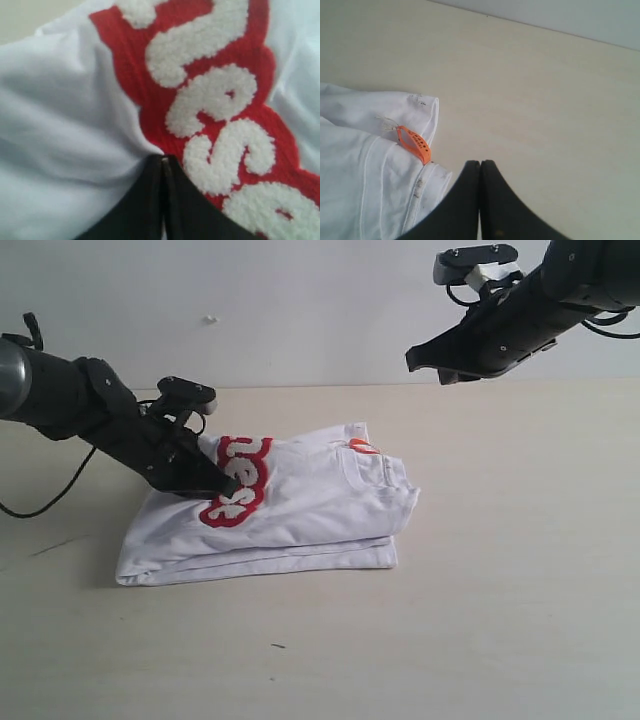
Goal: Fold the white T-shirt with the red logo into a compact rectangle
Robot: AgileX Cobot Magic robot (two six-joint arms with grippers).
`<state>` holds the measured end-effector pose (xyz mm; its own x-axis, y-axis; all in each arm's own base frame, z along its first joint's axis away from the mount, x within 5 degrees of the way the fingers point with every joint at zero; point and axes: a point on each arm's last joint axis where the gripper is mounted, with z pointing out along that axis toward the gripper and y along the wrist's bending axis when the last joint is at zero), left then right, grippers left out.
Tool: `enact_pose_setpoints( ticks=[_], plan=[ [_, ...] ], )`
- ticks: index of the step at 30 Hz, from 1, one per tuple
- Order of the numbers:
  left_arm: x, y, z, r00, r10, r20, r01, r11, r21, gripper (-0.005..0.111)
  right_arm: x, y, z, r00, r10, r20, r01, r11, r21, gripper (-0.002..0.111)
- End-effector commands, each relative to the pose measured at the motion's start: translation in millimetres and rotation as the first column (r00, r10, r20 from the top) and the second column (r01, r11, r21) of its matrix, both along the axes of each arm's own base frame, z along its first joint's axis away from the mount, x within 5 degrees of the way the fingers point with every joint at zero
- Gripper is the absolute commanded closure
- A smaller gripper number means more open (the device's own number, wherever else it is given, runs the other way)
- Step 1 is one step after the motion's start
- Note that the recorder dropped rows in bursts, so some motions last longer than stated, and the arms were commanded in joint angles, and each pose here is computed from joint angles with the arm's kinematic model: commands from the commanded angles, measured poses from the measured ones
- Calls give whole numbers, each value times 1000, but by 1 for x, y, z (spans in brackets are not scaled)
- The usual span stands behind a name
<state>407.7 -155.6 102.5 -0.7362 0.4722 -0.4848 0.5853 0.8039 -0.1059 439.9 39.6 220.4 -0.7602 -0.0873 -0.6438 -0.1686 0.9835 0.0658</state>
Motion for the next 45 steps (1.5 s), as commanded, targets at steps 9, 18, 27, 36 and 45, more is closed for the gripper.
enact_pose_setpoints(
  ticks=[9,18,27,36,45],
  plan=[
    [-40,-39,-18,939,-295,-176,299,954,0,107,-5,-1,12,1000,1,14,-1,1000,6,108],
    [-33,-37,5,960,-266,-85,267,964,-1,107,-12,3,27,1000,10,17,-11,1000,24,108],
    [-30,-34,40,969,-245,17,245,969,-12,107,-5,54,-43,971,206,-126,-199,978,65,108],
    [-10,4,54,996,-37,81,40,998,-37,107,-38,54,-42,952,239,-192,-231,971,63,108],
    [-2,21,21,999,36,-14,-37,999,-38,107,-59,52,-76,939,216,-268,-212,976,43,108]
  ],
)
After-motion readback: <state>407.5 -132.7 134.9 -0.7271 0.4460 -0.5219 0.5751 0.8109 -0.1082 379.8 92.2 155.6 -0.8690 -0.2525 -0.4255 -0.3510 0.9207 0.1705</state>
